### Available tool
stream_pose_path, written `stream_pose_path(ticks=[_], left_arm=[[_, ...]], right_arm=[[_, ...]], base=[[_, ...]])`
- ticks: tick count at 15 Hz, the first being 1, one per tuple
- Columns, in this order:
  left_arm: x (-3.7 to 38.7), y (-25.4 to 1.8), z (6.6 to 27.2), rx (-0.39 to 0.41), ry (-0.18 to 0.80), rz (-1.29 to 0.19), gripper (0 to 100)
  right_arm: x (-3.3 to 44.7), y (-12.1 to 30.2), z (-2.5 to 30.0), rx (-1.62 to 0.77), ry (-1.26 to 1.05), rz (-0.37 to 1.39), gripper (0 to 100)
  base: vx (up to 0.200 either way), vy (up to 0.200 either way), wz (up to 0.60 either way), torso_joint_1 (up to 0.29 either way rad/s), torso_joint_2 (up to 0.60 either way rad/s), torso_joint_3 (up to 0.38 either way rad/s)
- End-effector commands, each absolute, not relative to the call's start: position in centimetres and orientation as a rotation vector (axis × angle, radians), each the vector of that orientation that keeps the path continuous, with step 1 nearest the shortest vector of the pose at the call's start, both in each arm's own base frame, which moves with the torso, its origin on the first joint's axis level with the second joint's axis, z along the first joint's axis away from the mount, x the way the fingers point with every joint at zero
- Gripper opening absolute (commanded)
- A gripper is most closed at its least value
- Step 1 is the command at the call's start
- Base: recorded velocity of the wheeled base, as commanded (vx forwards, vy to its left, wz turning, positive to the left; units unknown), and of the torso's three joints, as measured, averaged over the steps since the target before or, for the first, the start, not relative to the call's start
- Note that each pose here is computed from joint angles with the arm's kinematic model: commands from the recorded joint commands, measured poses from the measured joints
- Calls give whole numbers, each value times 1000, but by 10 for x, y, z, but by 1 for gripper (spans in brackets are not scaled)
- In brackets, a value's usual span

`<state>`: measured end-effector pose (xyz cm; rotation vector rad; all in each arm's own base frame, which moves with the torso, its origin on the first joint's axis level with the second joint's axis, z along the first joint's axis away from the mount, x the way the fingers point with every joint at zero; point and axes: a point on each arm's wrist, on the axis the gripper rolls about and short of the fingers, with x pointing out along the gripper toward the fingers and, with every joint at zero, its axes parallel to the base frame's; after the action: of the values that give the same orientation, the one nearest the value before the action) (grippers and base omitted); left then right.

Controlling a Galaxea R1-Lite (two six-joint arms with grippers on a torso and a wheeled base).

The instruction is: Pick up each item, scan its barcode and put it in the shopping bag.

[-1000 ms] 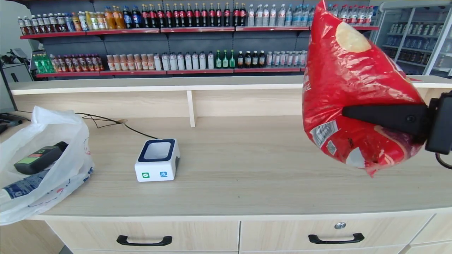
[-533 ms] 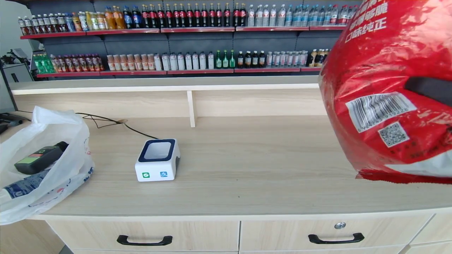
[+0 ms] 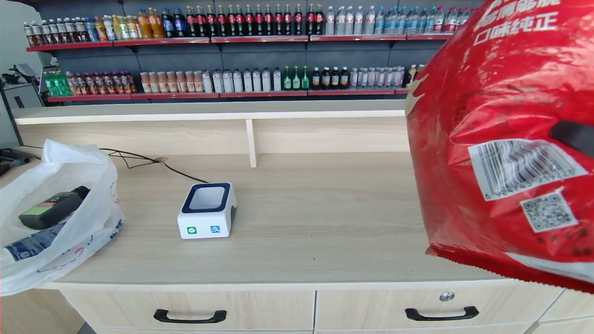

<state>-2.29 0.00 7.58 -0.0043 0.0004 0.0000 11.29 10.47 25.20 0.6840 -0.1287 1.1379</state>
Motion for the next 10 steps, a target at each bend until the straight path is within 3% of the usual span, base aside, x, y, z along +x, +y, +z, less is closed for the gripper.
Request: stream_pose_path(ticks=[1,10], left_arm=[[-23,0,76,-5,0,0,100],[-23,0,76,-5,0,0,100]], right_arm=[[119,118,232,676,-32,1151,0],[109,125,232,803,55,1239,0]], base=[[0,0,0,0,0,0],[0,0,0,0,0,0]])
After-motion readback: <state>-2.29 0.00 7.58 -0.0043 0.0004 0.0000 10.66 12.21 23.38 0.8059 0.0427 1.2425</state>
